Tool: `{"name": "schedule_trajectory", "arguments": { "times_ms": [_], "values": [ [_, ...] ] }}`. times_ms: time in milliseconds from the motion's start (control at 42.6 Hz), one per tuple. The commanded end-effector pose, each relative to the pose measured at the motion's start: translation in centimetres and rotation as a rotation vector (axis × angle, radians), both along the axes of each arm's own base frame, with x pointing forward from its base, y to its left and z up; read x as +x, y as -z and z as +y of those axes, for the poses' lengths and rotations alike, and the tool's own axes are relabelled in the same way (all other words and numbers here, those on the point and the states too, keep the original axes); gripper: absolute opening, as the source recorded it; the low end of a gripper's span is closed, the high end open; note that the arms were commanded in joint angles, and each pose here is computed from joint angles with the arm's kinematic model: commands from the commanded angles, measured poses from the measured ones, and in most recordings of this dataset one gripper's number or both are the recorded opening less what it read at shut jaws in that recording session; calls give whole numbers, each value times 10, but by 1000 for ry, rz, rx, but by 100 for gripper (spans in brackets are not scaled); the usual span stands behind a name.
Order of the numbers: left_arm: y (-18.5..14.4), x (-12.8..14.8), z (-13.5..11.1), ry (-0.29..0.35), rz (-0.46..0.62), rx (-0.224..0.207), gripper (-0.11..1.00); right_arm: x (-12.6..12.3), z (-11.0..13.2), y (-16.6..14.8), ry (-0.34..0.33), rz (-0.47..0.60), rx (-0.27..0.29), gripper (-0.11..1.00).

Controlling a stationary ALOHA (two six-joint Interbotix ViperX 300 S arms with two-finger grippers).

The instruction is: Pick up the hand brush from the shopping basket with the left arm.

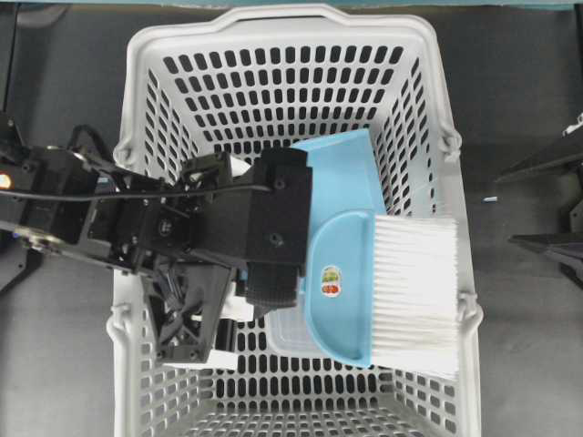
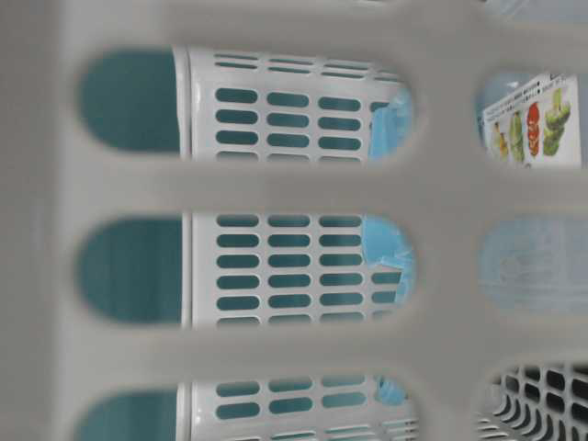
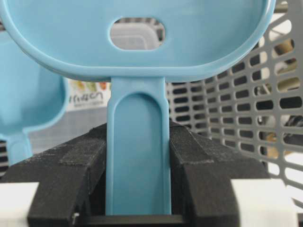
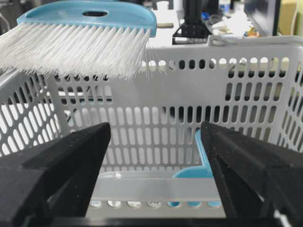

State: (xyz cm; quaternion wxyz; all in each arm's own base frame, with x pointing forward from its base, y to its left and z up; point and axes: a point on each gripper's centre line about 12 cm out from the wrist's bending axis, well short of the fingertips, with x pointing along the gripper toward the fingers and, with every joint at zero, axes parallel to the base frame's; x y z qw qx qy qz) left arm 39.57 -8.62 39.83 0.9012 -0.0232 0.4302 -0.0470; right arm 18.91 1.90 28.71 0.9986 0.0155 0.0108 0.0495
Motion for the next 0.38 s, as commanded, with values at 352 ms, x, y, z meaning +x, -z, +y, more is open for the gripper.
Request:
{"name": "schedule_trajectory", "arguments": {
  "times_ms": [352],
  "values": [
    [-13,4,0,1,-62,-10,25,1,1,-2,-3,-4,3,74]
  ]
}}
